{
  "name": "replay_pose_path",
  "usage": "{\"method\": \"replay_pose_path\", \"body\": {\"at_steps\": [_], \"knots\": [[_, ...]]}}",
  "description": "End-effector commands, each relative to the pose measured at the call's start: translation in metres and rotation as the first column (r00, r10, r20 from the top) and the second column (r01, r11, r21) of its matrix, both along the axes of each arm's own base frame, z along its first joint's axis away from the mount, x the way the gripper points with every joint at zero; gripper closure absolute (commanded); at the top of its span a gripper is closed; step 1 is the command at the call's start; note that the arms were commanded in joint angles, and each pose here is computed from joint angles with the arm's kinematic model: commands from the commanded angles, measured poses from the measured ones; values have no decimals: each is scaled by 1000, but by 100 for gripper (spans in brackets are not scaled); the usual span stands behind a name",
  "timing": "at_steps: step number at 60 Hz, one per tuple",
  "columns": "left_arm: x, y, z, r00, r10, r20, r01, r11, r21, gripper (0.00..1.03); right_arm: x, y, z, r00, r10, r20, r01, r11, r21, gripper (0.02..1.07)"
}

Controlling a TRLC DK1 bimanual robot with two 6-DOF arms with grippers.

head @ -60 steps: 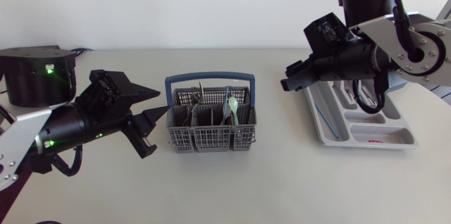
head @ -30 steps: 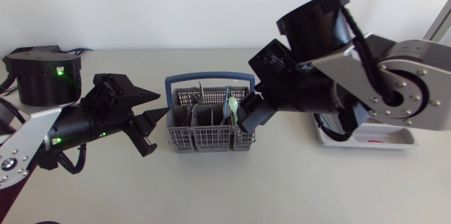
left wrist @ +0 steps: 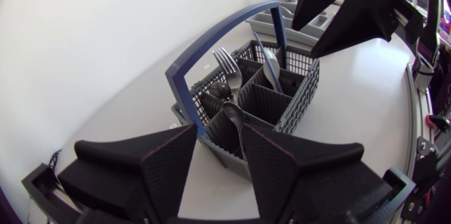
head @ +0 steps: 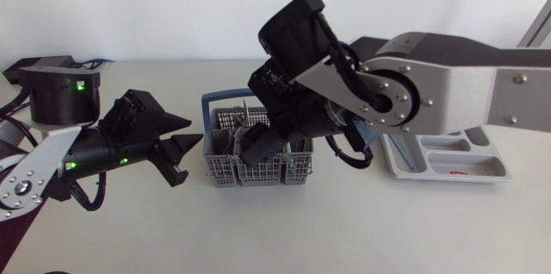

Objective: Sort the cutlery from the basket into the organizer compartments.

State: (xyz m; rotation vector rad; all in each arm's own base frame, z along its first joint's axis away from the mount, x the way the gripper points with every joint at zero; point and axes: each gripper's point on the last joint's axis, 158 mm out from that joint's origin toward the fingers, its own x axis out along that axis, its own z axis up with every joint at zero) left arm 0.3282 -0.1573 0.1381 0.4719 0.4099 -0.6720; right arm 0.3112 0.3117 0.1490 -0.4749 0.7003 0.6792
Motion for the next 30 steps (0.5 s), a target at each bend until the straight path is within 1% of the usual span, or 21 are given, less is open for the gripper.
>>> {"method": "replay_pose_path", "body": {"at_steps": [1,13,17,19,24,30], "knots": [[1,3,-8,999,15,-36,-15,1000,-17,58,2,12,2,999,-28,-26,29,999,29,40],[5,2,-9,998,12,-55,-14,999,-34,58,-2,19,-4,998,-31,-46,32,999,21,40],[9,1,-9,996,28,-86,-33,998,-51,59,-4,17,-6,998,-33,-49,34,999,18,40],[10,-3,-6,991,38,-125,-47,997,-69,61,-6,15,-6,998,-33,-49,34,999,18,40],[8,-15,1,987,33,-158,-47,995,-88,61,-8,11,-7,998,-35,-50,36,999,17,40],[12,-19,10,987,55,-150,-68,994,-84,61,-9,11,-6,998,-33,-48,34,999,19,40]]}}
